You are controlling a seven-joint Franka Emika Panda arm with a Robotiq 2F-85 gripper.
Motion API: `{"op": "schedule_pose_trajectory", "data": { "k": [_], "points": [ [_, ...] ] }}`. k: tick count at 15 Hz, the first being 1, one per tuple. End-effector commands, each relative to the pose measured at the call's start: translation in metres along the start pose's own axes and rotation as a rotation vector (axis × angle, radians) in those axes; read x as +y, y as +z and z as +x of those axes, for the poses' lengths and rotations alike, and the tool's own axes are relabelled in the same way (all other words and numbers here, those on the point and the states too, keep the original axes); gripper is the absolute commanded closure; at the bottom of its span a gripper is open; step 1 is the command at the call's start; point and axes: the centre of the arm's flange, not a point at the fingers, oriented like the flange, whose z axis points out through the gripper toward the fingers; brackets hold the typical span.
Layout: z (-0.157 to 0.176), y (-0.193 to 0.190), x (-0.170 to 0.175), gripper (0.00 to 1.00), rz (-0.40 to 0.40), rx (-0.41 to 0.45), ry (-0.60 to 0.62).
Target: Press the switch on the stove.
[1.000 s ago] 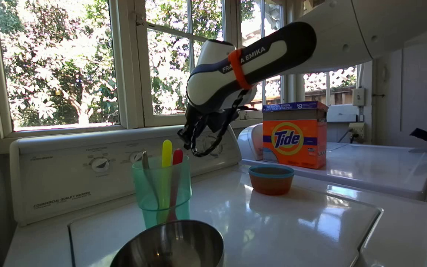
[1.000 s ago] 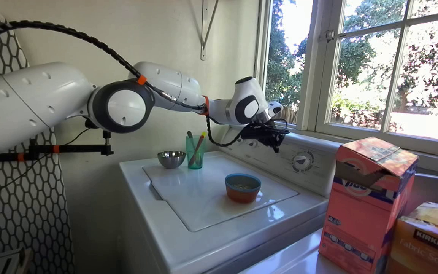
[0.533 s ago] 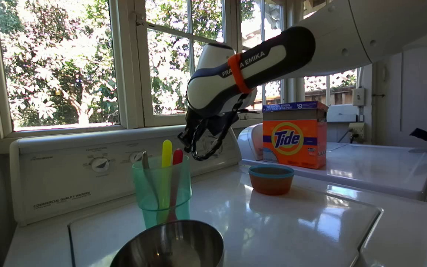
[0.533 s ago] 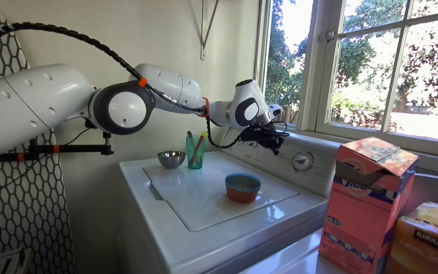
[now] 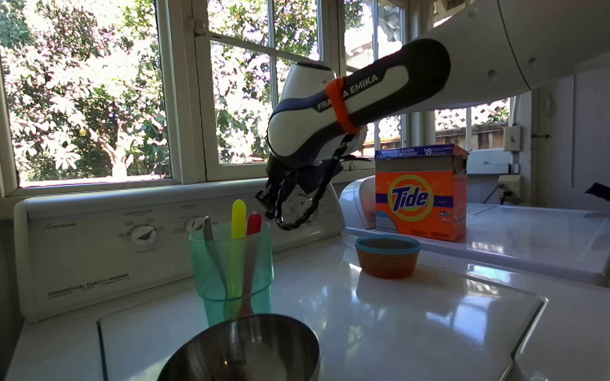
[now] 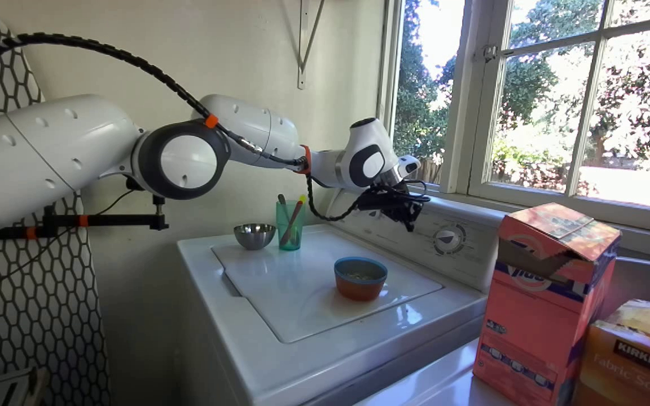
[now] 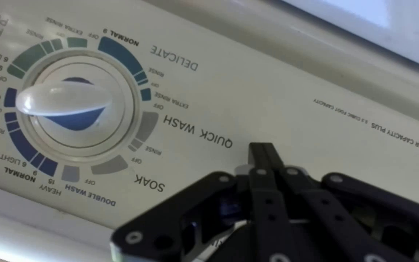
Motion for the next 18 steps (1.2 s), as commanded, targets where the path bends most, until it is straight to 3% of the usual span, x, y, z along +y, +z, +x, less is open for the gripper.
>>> {"op": "schedule_pose_trajectory", "data": {
  "k": [1,3,8,10,18],
  "points": [
    [0.005,0.019,0.002,1.0,-0.004,-0.061,0.007],
    [0.002,0.006,-0.003,1.0,0.025,-0.07,-0.01],
    [0.011,-0.044,-0.016,1.0,0.22,0.001,-0.073],
    [0.014,-0.06,-0.014,1.0,0.262,-0.023,-0.068],
    [-0.002,-0.127,-0.009,1.0,0.187,-0.284,-0.078]
  ]
}}
